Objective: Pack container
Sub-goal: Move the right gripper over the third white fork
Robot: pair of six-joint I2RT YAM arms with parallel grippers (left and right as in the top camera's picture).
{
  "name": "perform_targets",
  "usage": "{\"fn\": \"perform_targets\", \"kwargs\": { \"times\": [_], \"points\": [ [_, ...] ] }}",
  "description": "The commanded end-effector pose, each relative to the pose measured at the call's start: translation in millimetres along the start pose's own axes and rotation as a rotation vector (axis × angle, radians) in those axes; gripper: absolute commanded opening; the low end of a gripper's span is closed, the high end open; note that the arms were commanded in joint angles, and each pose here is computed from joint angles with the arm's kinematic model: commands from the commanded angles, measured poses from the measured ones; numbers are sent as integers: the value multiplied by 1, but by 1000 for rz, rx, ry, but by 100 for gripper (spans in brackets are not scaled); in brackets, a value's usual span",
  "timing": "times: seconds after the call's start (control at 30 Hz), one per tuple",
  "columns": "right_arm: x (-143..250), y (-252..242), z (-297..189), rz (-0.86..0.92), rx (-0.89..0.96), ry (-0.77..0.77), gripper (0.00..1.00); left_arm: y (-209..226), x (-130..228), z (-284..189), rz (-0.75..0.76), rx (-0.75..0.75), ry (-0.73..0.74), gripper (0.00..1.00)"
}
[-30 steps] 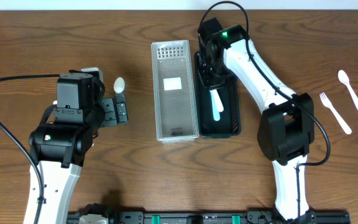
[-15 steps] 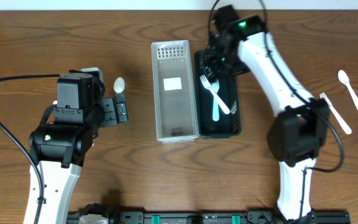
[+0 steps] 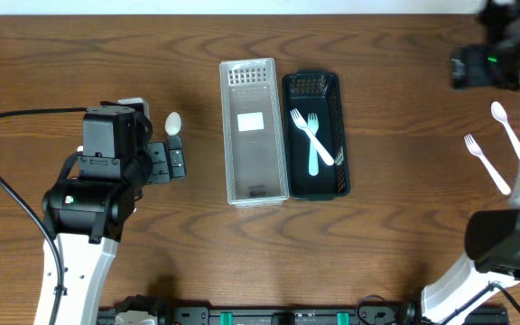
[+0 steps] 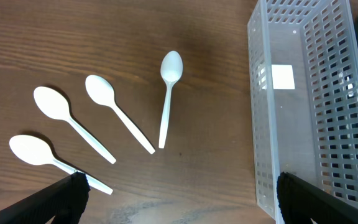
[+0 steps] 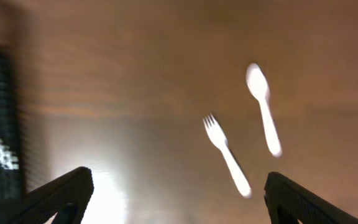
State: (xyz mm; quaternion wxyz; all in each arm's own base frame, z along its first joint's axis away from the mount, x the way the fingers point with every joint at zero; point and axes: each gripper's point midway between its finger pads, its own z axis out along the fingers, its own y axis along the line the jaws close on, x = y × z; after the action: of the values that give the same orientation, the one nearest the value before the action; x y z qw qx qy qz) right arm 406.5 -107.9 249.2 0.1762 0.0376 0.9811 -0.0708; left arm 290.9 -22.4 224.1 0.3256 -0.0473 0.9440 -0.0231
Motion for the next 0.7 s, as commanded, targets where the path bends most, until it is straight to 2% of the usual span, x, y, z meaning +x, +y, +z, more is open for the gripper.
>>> {"fn": "perform_targets", "kwargs": {
  "times": [0.0, 0.17, 0.37, 0.5, 0.57, 0.67],
  "points": [
    [22, -23, 6, 54, -27, 70, 88, -1, -7, -3, 13, 6, -18, 98],
    [45, -30, 5, 154, -177, 99, 88, -2, -10, 1, 13, 7, -22, 98],
    [92, -36, 13, 239, -207, 175, 89, -2, -9, 4, 13, 5, -10, 98],
    [121, -44, 36, 216, -191, 202, 92, -2, -9, 5, 13, 4, -8, 98],
    [131, -58, 53, 193, -146, 209, 99, -2, -9, 5, 13, 4, -9, 98],
    [129, -73, 77, 119, -117, 165, 99, -2, -9, 5, 13, 4, -8, 98]
  ]
}}
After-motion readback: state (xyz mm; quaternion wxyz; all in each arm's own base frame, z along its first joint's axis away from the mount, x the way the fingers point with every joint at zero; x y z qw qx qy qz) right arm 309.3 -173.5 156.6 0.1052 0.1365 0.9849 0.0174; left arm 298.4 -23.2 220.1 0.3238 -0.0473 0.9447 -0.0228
